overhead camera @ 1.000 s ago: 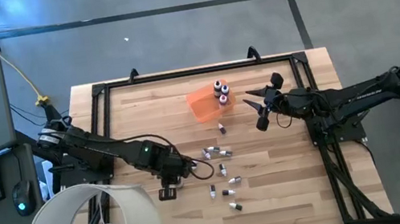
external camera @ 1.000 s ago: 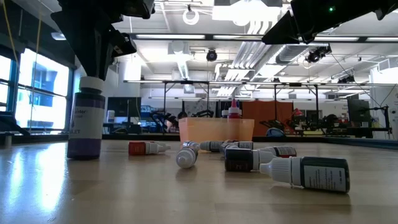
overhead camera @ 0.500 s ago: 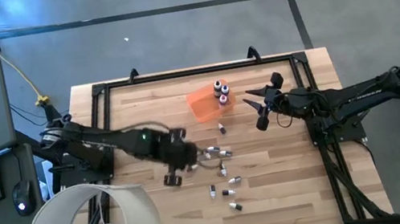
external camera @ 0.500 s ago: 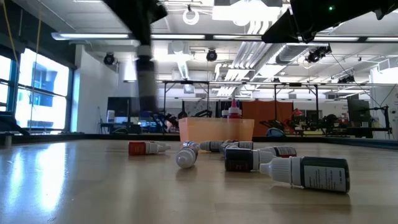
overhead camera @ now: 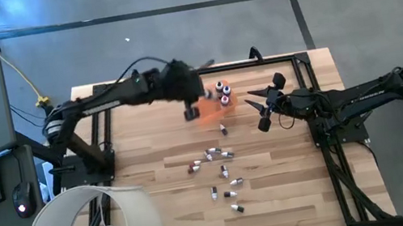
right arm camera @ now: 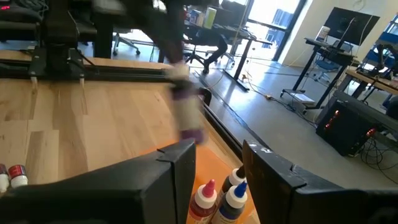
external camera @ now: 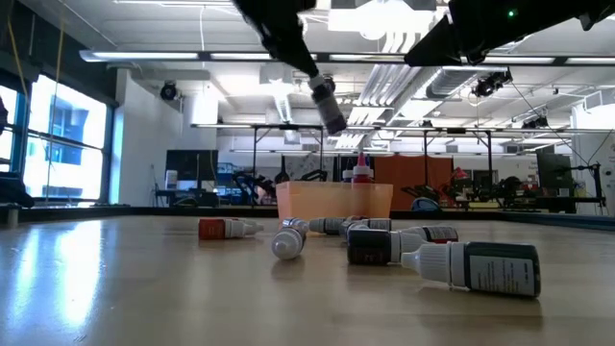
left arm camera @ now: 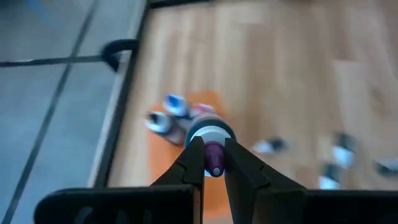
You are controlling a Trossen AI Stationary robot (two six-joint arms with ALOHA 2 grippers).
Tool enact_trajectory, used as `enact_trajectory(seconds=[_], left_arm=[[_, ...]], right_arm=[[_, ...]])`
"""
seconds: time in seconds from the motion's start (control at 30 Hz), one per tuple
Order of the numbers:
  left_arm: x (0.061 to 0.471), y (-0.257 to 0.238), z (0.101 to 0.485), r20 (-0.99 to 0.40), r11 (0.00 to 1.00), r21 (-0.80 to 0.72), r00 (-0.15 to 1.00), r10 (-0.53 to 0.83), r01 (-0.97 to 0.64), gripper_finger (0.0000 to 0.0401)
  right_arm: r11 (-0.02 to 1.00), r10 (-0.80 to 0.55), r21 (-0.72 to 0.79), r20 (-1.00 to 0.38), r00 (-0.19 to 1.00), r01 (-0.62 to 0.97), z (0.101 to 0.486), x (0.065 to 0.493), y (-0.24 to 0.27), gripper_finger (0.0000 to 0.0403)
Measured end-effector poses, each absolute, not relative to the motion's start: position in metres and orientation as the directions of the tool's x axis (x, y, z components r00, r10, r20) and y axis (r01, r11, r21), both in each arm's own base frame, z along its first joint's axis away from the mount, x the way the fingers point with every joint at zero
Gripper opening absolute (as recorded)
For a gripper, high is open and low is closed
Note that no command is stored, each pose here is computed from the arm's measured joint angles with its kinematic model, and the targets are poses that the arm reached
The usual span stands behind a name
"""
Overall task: Pick & Place food coloring
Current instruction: Put the big violet food coloring bottle into the orange bin
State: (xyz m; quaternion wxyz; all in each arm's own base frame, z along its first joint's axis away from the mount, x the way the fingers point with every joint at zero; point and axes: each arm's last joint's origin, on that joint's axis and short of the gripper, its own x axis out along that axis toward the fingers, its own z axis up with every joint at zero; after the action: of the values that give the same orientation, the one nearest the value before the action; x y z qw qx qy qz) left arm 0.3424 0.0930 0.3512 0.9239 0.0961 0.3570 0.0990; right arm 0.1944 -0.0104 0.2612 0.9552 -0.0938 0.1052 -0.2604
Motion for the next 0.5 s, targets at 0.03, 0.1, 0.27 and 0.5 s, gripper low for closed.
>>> enact_trajectory(seconds=[0.03,0.1,0.27,0.5], left_arm=[[0.347,0.103,0.346,-0.641,0.960,0.242,0.719,0.267,-0.141,0.0026],[0.351,0.119,0.329,-0.678,0.957,0.218,0.676,0.289,-0.191,0.0026],[0.366,0.145,0.300,-0.709,0.948,0.185,0.633,0.310,-0.257,0.0026],[0.388,0.157,0.263,-0.744,0.948,0.187,0.592,0.308,-0.258,0.0026]], right_arm=[[0.847,-0.517,-0.234,-0.152,0.842,0.478,0.261,0.194,-0.010,0.0126],[0.847,-0.517,-0.234,-0.152,0.842,0.478,0.261,0.194,-0.010,0.0126],[0.847,-0.518,-0.234,-0.152,0.842,0.478,0.261,0.194,-0.010,0.0126],[0.848,-0.516,-0.234,-0.153,0.843,0.476,0.261,0.194,-0.010,0.0126]])
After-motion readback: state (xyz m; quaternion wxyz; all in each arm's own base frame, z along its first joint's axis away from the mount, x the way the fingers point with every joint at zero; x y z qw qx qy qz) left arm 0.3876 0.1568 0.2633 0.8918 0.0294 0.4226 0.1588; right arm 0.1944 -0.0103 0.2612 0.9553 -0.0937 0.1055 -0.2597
